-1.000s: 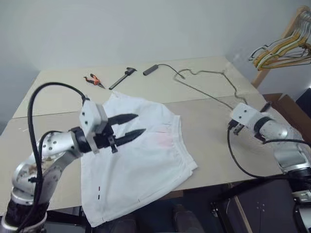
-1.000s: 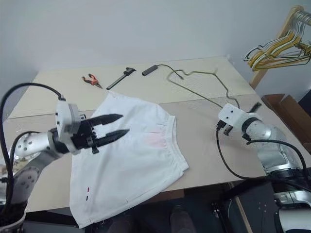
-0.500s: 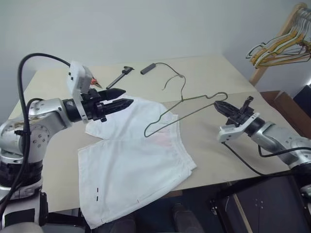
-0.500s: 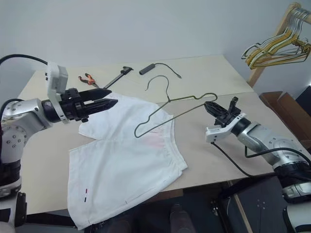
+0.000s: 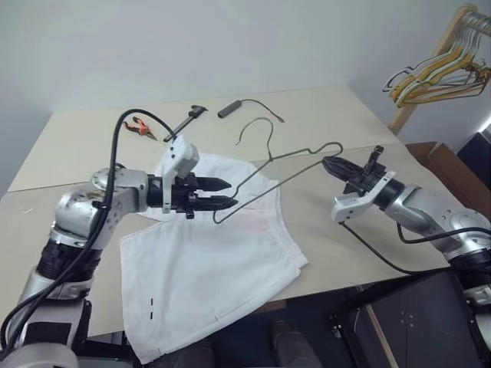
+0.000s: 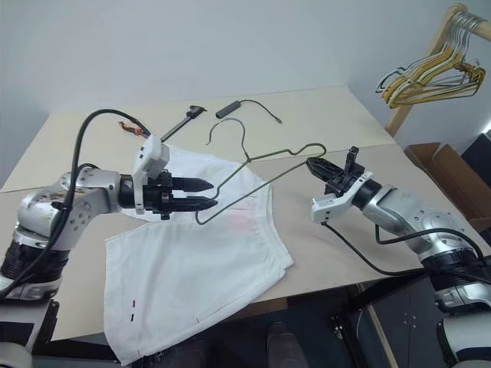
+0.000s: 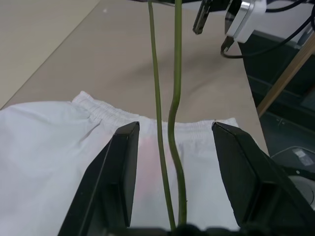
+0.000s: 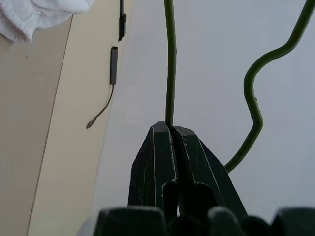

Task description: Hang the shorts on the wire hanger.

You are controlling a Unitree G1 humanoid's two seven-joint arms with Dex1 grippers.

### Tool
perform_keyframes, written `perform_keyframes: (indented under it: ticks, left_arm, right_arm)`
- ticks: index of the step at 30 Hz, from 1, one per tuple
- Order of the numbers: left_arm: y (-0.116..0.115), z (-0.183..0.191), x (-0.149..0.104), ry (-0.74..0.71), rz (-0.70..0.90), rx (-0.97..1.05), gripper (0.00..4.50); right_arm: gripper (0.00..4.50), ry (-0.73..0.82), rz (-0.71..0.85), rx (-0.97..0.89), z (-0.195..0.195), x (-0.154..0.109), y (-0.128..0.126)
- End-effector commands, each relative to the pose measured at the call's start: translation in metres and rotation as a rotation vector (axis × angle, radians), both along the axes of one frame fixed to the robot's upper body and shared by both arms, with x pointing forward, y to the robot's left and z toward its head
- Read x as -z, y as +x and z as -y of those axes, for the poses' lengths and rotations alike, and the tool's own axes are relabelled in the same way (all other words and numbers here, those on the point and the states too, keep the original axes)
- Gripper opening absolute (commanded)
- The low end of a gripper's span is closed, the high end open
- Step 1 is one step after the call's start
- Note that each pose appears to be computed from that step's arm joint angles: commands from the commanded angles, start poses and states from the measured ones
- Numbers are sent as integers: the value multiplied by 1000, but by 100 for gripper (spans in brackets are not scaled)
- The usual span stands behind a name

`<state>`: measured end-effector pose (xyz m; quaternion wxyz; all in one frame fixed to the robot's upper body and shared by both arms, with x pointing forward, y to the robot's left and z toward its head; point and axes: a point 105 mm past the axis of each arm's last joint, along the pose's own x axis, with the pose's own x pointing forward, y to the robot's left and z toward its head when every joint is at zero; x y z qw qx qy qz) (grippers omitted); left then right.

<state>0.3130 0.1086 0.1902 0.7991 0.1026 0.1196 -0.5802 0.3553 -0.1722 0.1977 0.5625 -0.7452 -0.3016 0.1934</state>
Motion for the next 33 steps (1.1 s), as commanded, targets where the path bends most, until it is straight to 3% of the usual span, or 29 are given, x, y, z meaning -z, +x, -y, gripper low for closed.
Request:
perform_keyframes:
  ticks: [1,9,17,23,29,33]
  left_arm:
    - [5,1,1,59,52,-2,255]
    - [11,9,17,105,31,-28,255]
    - [13,6,18,107,28,-52,8]
    - [15,2,16,114,44,-77,1]
    - [16,-8,12,152,76,-88,0]
    - [13,-17,11,229,130,-73,0]
  right_arm:
    - [2,53,79,-4,-2,-29,-2]
    - [2,63,88,-5,-8,-37,-3]
    - [0,60,92,-4,-9,-39,-2]
    - [0,59,72,0,-8,-39,-2]
    - [172,17,-71,-112,-12,-23,-22]
    - [310,99,-333,-164,-18,-18,-43]
